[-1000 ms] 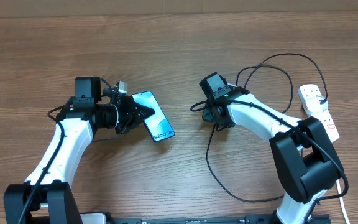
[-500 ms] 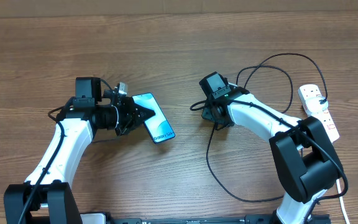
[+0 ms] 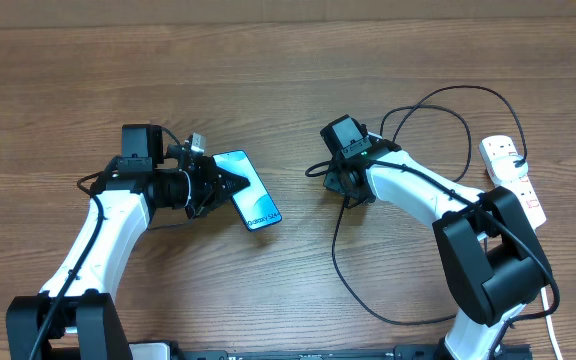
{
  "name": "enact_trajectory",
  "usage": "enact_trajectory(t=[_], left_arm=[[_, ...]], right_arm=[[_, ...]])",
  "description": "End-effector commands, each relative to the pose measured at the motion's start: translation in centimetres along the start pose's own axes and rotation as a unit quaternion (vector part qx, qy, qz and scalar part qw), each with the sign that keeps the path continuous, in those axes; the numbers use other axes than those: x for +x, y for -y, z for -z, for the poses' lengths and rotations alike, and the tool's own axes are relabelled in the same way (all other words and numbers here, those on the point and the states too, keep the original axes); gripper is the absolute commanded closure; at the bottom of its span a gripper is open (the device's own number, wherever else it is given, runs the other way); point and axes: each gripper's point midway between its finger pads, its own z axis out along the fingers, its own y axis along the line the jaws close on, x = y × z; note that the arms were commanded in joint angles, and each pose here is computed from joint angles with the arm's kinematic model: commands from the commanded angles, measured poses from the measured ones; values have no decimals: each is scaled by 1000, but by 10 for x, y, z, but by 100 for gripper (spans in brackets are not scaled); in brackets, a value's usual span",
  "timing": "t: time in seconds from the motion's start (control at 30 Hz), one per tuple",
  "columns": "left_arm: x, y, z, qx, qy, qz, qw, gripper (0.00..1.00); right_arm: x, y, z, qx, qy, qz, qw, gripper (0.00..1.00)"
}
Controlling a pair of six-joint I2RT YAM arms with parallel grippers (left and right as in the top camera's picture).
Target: Plug charger to phone and switch on socket
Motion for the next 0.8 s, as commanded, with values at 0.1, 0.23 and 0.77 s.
enact_trajectory(t=[0.1,0.23,0.77], left_arm=[[5,7,-2,17,-15,2,1000,96],[4,8,-2,18,-13,-1,1000,96],[4,9,-2,20,-14,-1,1000,96]], right_arm=[[6,2,-9,4,-16,-3,1000,62],[8,4,-9,8,-19,-2,1000,65],[19,11,-8,20,-45,19,999,96]])
